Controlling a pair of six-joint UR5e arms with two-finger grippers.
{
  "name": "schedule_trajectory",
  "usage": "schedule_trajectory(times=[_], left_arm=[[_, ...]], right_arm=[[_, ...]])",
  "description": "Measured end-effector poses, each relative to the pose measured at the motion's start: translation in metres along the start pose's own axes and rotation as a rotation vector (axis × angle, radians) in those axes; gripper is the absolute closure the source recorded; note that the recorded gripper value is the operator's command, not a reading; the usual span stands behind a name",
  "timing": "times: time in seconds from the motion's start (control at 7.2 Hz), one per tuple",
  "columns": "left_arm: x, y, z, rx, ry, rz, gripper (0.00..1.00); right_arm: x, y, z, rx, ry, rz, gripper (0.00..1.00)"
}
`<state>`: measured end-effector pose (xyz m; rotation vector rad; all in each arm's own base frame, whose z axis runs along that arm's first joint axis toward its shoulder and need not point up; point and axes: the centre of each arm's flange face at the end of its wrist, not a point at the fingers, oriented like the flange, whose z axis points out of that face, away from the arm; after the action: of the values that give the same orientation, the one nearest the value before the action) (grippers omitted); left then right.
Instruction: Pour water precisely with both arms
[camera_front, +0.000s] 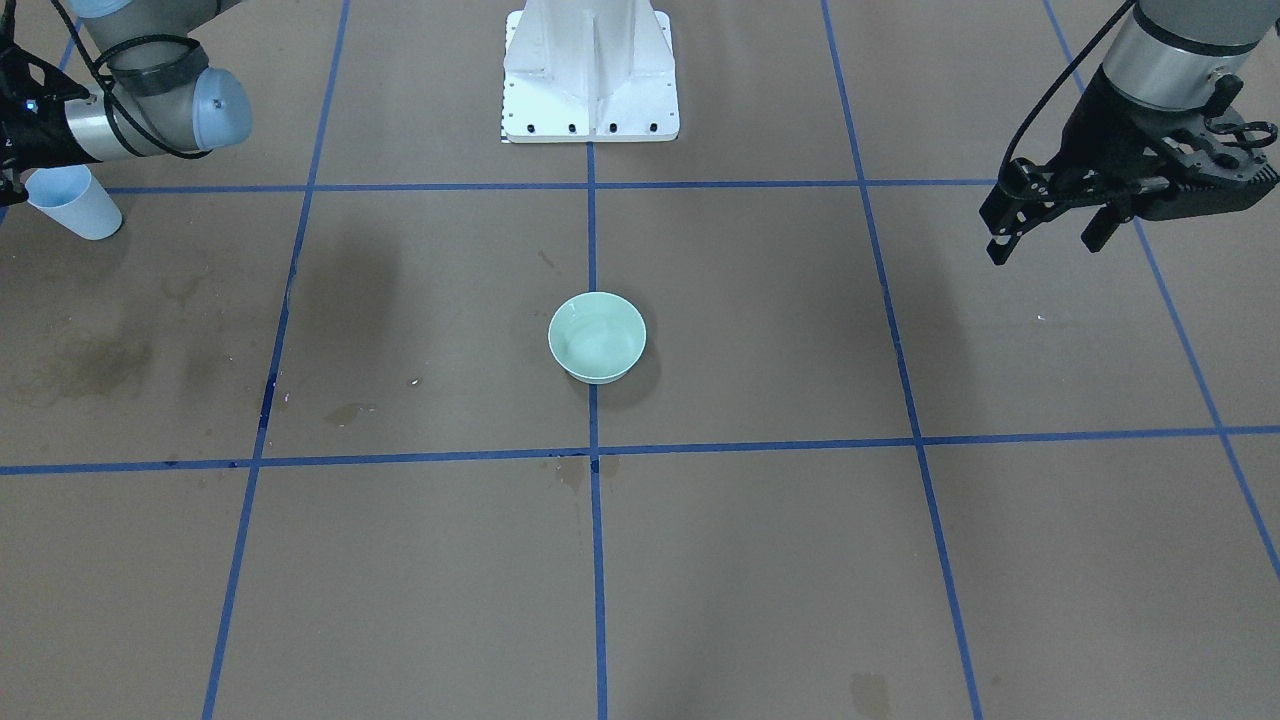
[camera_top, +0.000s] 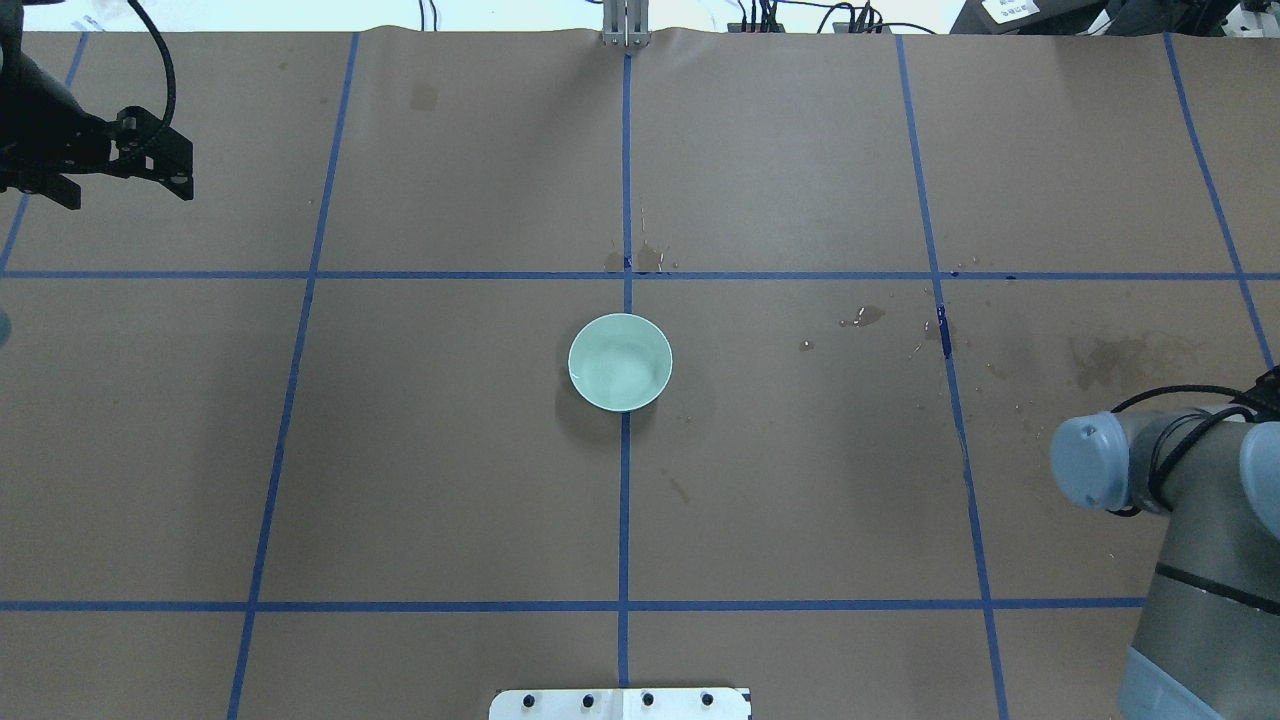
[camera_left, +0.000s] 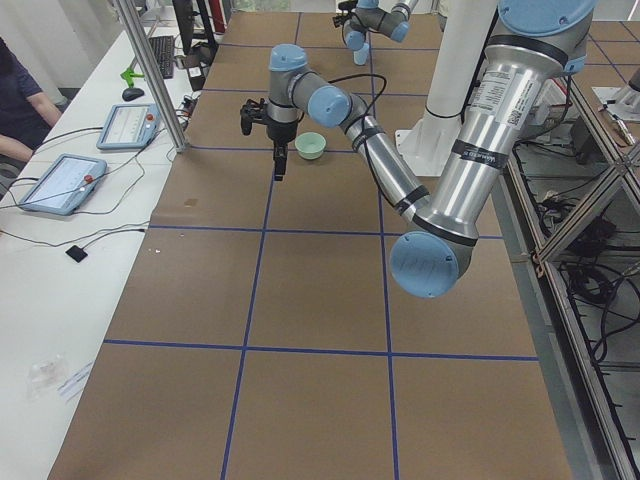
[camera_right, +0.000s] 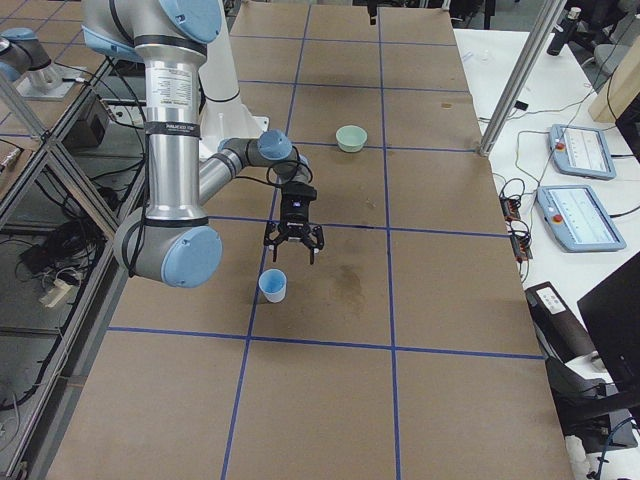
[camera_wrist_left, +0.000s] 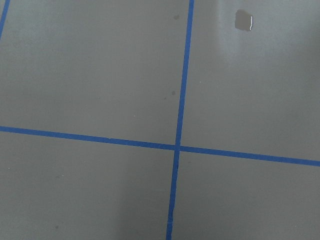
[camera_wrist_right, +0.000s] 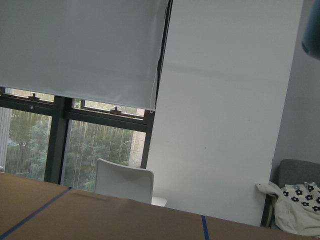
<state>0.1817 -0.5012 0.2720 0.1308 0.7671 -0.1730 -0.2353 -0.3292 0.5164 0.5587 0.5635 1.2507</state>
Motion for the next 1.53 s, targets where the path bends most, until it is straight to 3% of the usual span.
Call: schedule_trajectory(times=[0.28,0.69,0.97,1.25,1.53], left_arm=[[0.001,0.001,-0.001,-0.001,0.000,0.000,0.00],[0.010,0.003,0.001,-0.007,0.008,0.005,0.00],[0.065,0.022,0.012,-0.041,0.048,-0.002,0.00],[0.145,0.051,0.020,-0.080,0.112,-0.050,0.00],[0.192,0.069,0.044,-0.071,0.199,-0.096,0.00]], right_arm=[[-0.042,-0.054,0.009,0.004,-0.034,-0.074,0.00],[-0.095,-0.135,0.031,-0.095,-0.126,-0.297,0.00],[-0.117,-0.175,0.057,-0.170,-0.218,-0.474,0.00],[-0.129,-0.207,0.085,-0.284,-0.337,-0.663,0.00],[-0.133,-0.228,0.105,-0.415,-0.506,-0.830,0.00]])
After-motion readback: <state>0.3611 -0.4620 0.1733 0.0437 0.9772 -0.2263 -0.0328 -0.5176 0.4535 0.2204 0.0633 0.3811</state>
